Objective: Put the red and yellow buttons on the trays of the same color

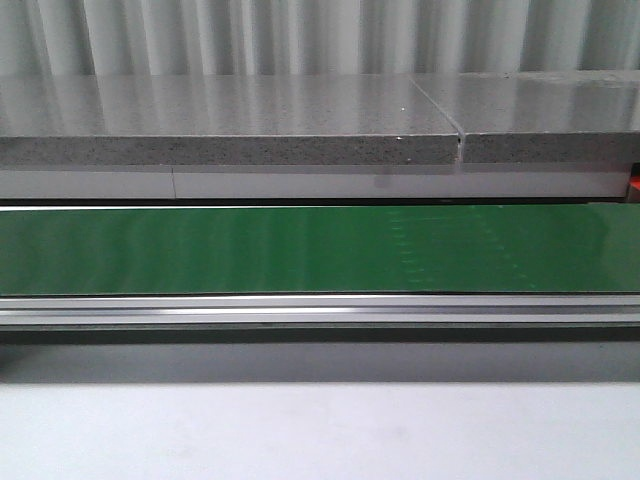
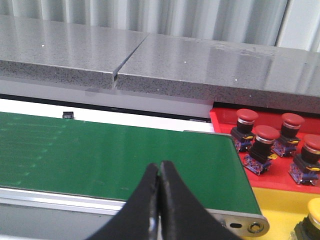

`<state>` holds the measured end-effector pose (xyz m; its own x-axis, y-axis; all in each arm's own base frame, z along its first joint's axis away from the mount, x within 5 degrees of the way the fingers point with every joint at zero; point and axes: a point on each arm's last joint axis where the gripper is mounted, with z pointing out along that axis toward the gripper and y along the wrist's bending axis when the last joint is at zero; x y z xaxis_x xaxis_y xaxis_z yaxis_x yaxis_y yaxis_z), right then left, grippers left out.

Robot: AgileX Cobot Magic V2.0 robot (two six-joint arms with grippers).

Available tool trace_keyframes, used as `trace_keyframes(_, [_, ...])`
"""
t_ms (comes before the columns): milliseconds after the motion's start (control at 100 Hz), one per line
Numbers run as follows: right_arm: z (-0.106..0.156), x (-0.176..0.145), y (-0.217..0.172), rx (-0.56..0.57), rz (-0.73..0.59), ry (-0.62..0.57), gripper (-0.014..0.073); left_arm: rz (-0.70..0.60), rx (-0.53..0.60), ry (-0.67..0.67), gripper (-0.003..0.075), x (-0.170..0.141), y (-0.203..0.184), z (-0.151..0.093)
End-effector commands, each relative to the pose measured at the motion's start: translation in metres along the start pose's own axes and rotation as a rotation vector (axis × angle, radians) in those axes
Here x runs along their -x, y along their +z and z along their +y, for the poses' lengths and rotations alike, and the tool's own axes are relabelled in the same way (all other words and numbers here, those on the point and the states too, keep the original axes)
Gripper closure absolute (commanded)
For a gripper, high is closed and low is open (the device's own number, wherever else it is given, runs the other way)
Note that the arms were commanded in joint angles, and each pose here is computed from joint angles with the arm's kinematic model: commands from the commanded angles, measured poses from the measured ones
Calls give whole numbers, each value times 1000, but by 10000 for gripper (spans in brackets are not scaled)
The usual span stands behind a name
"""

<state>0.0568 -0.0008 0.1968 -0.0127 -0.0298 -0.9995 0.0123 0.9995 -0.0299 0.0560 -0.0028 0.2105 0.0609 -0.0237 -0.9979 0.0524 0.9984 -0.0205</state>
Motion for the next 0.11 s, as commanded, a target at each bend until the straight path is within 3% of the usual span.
trace_keyframes(0, [0,10,-2,-2,-102,-14,662,-80,-16,-12,740,-5,-2,-1])
trace_keyframes(100, [0,10,-2,-2,-102,-14,662,-80,-16,-12,740,-5,-2,-1])
